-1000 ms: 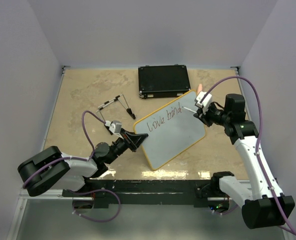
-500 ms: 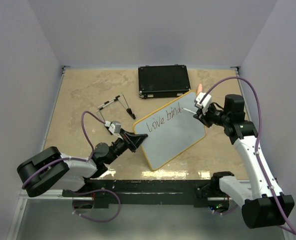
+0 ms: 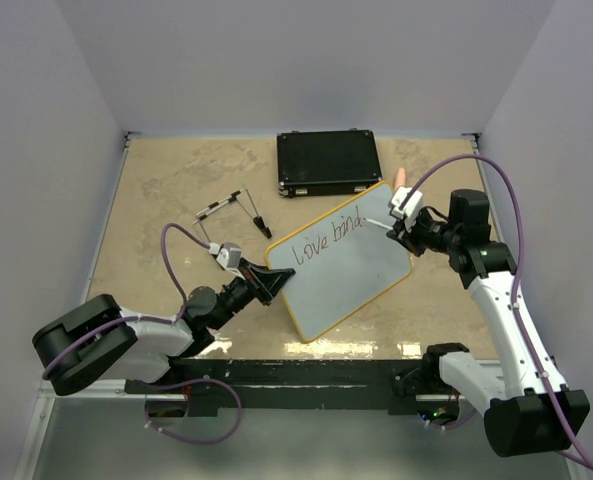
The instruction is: Write a sentence on the whiteboard
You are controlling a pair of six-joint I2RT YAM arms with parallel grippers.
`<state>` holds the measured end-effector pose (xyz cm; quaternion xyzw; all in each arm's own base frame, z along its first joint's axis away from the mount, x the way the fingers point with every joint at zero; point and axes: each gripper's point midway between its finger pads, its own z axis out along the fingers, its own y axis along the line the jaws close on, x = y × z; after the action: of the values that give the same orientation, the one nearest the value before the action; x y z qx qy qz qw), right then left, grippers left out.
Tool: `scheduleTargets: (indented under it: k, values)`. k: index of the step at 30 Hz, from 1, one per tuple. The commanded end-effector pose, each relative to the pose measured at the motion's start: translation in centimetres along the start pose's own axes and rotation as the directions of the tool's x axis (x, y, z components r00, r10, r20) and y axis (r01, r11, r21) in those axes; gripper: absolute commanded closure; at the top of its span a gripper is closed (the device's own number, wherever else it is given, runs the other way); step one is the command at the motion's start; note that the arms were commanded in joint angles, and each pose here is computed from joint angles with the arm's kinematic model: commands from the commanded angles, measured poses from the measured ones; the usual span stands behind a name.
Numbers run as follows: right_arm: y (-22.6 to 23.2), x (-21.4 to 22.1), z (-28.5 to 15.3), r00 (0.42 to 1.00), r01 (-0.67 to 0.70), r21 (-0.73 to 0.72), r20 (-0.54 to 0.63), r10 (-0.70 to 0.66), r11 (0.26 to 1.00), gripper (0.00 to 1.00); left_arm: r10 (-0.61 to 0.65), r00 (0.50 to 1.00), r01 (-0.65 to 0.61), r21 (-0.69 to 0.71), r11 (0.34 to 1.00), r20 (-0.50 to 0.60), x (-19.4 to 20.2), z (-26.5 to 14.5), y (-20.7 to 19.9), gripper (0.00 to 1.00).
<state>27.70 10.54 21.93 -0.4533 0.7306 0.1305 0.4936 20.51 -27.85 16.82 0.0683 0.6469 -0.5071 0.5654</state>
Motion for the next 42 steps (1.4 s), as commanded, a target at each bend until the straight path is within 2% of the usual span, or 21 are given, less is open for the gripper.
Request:
scheduleTargets:
  k: [1, 18, 31, 42]
  values:
    - [0.2, -0.4, -0.3, 1.000, 0.019, -0.027, 0.015, -0.018, 0.999, 1.00, 0.083, 0.995, -0.084, -0.015, 0.996, -0.062, 1.5, -0.9, 1.2, 1.00]
    - [2.3, -0.6, -0.6, 0.996, 0.030, -0.146, 0.085, -0.018, 0.989, 1.00, 0.098, 0.990, -0.100, -0.013, 0.995, -0.101, 1.9, -0.7, 1.1, 1.00]
    - [1.8, 0.1, -0.6, 0.997, 0.013, -0.134, 0.072, -0.003, 0.991, 1.00, 0.125, 0.983, -0.129, -0.018, 0.992, -0.132, 2.0, 0.3, 1.1, 1.00]
    - [2.1, -0.1, -0.8, 0.996, 0.022, -0.141, 0.085, -0.010, 0.990, 1.00, 0.101, 0.984, -0.101, 0.003, 0.995, -0.144, 2.4, 0.1, 0.6, 1.00]
